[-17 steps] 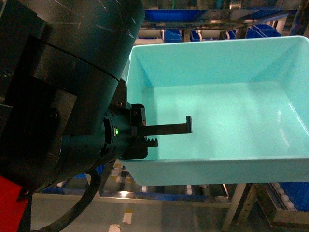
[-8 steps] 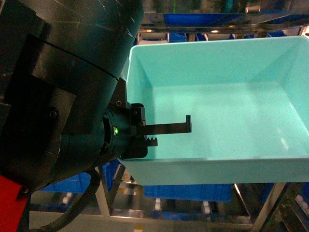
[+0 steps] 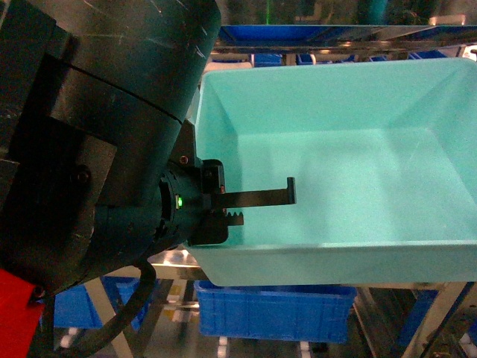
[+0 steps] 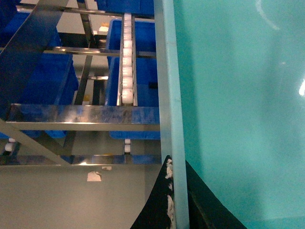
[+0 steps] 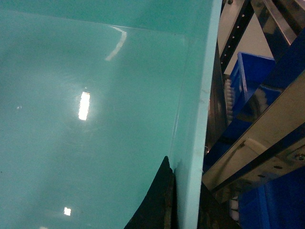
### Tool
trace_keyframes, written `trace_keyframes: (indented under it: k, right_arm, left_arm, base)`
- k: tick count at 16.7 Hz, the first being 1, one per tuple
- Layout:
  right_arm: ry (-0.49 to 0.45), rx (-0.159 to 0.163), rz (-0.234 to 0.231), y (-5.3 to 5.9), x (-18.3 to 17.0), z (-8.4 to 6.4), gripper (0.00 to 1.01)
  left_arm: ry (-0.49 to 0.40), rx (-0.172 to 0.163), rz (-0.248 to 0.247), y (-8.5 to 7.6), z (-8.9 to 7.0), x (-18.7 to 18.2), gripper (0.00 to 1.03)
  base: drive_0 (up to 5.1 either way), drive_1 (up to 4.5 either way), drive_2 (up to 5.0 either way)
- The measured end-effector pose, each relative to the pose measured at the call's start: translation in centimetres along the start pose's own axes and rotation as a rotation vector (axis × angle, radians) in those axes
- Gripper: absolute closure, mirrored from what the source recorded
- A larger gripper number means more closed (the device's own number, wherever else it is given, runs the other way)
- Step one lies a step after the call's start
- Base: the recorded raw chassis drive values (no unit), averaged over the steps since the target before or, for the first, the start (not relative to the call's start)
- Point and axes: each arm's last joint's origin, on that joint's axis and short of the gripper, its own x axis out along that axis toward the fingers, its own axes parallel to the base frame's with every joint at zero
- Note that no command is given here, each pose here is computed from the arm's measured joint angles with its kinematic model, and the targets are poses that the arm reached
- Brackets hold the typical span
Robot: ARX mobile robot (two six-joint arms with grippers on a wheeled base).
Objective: Organize blue bins on left shelf correctly
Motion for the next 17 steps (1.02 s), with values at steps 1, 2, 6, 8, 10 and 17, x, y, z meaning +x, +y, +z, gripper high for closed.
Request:
trace_keyframes:
  k: [1,2,6,8,10,17]
  right_arm:
    - [0.001,0.0,0.0,-0.01,0.02,-0.03,0.99]
    - [-0.004,-0.001,-0.001,-0.02,0.02,0.03,0.99]
    - [-0.002,0.0,0.0,0.0,0.02,0.0,0.99]
    - [0.0,0.0,0.0,0.0,0.02,-0.02,0.99]
    - [-0.001,0.0,-0.002,-0.04,-0.01,-0.01,0.99]
    - [-0.005,-0.002,0.0,0.0,-0.01,0.06,0.99]
  left_arm:
    - [0.0,0.0,0.0,0.0,0.0,0.0,1.01]
    - [-0.002,0.0,0.0,-0.01,0.02,0.0,1.01]
    - [0.003,0.001,0.002,0.02,-0.04,0.0,1.01]
    - [0.003,0.001,0.002,0.02,-0.03,0.0,1.01]
    - [-0.002,0.003,0.001,-0.14,-0.06,-0.06,1.01]
    - [-0.003,0.0,0.002,-0.01,0.05,0.0,1.01]
  base:
    - [0.0,0.0,0.0]
    - [0.0,0.0,0.0]
    - [0.0,0.0,0.0]
    - [0.0,0.0,0.0]
    - [-2.7,4.97,-2.4]
    - [-0.3,1.48,-1.0]
